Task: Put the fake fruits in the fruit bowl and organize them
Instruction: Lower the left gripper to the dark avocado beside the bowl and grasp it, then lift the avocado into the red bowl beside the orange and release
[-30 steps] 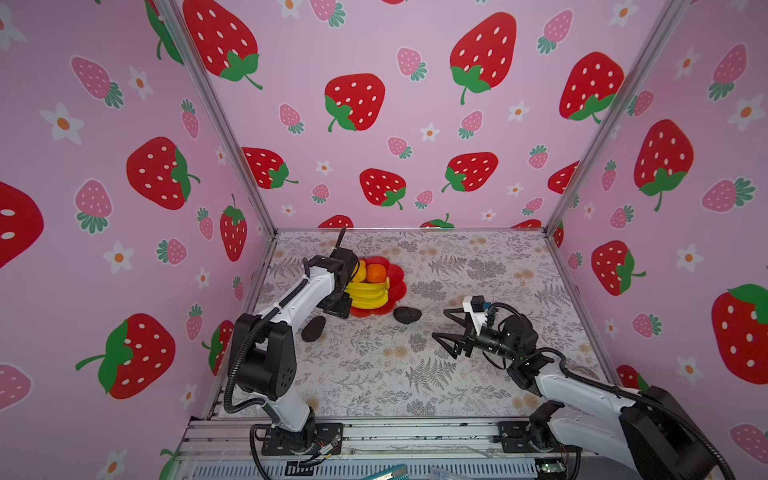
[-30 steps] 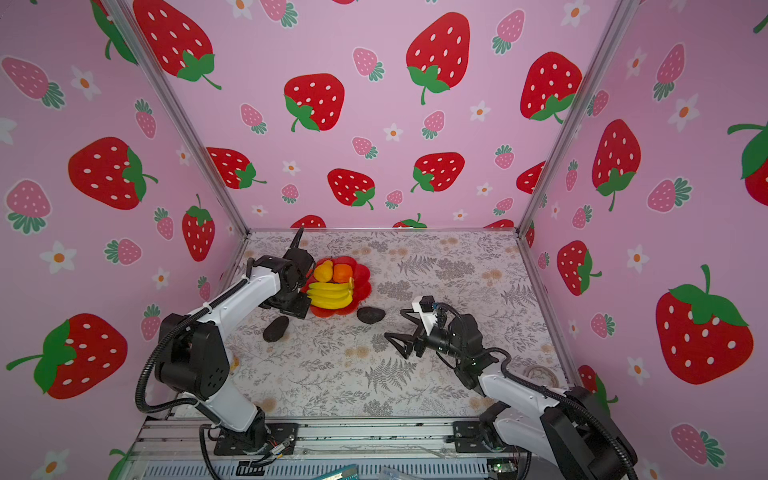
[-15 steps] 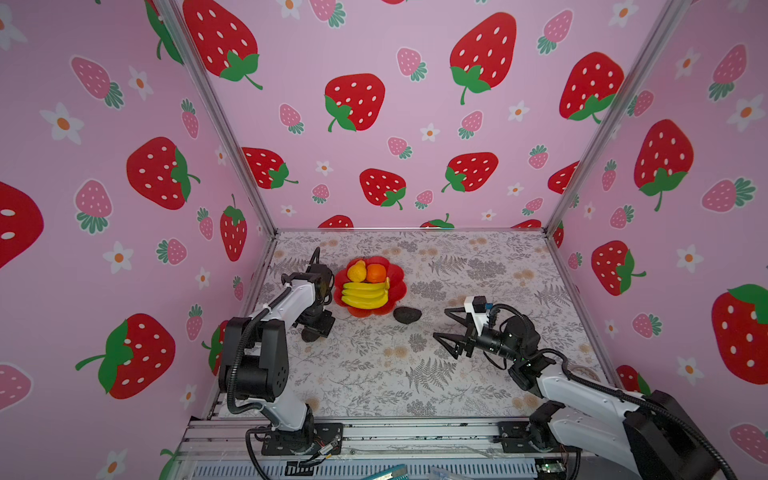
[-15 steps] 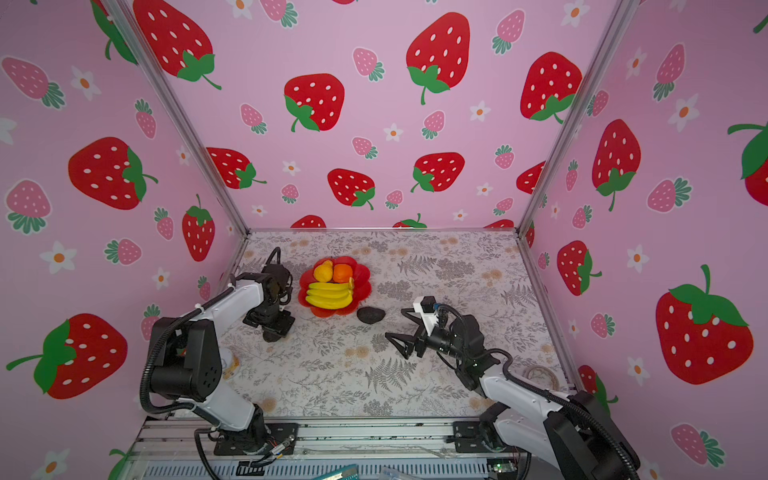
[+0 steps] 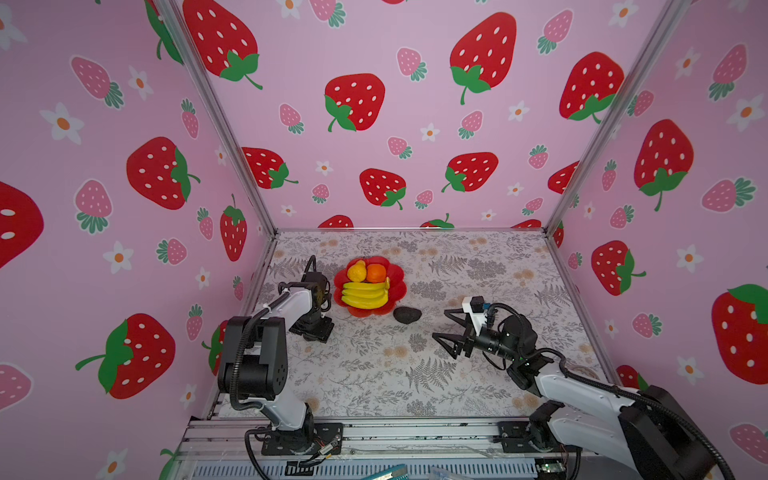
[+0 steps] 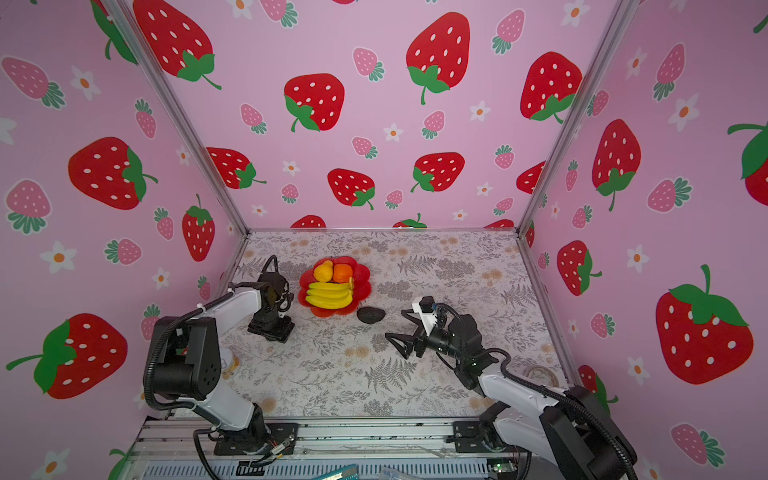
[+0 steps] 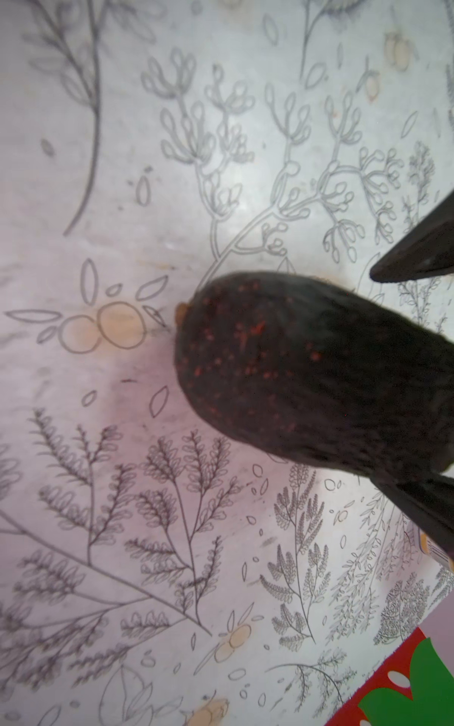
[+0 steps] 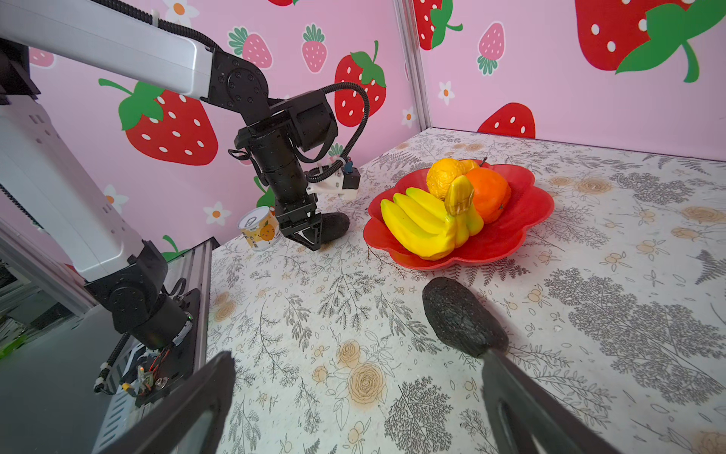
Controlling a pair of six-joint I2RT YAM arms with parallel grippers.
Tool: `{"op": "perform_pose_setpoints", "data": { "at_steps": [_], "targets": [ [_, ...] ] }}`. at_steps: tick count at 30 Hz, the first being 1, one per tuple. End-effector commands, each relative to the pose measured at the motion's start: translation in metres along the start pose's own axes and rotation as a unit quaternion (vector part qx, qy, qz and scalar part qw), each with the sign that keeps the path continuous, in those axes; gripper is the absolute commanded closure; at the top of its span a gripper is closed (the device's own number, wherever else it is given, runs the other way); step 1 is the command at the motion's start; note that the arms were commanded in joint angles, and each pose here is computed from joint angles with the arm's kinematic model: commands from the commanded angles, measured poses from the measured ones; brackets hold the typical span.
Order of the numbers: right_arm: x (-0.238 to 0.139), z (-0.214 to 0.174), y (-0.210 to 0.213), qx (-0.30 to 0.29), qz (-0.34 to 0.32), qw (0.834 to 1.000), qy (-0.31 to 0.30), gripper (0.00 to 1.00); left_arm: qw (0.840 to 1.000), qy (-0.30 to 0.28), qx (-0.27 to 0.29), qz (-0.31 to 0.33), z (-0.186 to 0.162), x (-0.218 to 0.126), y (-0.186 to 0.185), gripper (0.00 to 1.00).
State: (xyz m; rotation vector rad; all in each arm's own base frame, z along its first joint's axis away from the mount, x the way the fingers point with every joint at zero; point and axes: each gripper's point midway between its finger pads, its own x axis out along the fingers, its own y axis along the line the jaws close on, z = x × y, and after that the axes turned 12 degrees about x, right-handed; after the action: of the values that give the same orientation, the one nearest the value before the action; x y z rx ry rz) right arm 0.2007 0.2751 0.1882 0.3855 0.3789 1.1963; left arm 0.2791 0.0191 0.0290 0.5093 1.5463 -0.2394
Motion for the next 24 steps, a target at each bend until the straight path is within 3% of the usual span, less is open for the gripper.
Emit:
{"op": "perform_pose_setpoints", "data": {
  "at_steps": [1, 8, 12, 17, 22, 24],
  "targets": [
    [-0.002, 0.001, 0.001, -0.014, -0.001, 1.000, -0.005, 0.01, 1.000, 0.002, 0.007, -0.014, 0.003, 0.003, -0.002, 0.29],
    [-0.001, 0.000, 0.000, -0.013, -0.002, 1.000, -0.003, 0.01, 1.000, -0.020, -0.001, -0.010, 0.009, -0.007, 0.002, 0.37],
    [-0.001, 0.000, 0.000, -0.012, -0.001, 1.000, -0.002, 0.01, 0.999, -0.038, -0.018, 0.005, 0.015, -0.012, 0.008, 0.27],
    [-0.001, 0.001, 0.001, -0.012, 0.000, 1.000, -0.003, 0.01, 0.997, -0.064, -0.029, -0.019, 0.028, -0.012, 0.003, 0.23],
    [-0.001, 0.002, 0.002, -0.013, 0.002, 1.000, -0.003, 0.01, 0.998, -0.058, -0.033, -0.018, 0.027, -0.011, 0.006, 0.31],
    [-0.002, 0.002, 0.003, -0.013, 0.002, 1.000, -0.003, 0.01, 0.997, -0.066, -0.036, -0.021, 0.029, -0.015, 0.007, 0.39]
  ]
}}
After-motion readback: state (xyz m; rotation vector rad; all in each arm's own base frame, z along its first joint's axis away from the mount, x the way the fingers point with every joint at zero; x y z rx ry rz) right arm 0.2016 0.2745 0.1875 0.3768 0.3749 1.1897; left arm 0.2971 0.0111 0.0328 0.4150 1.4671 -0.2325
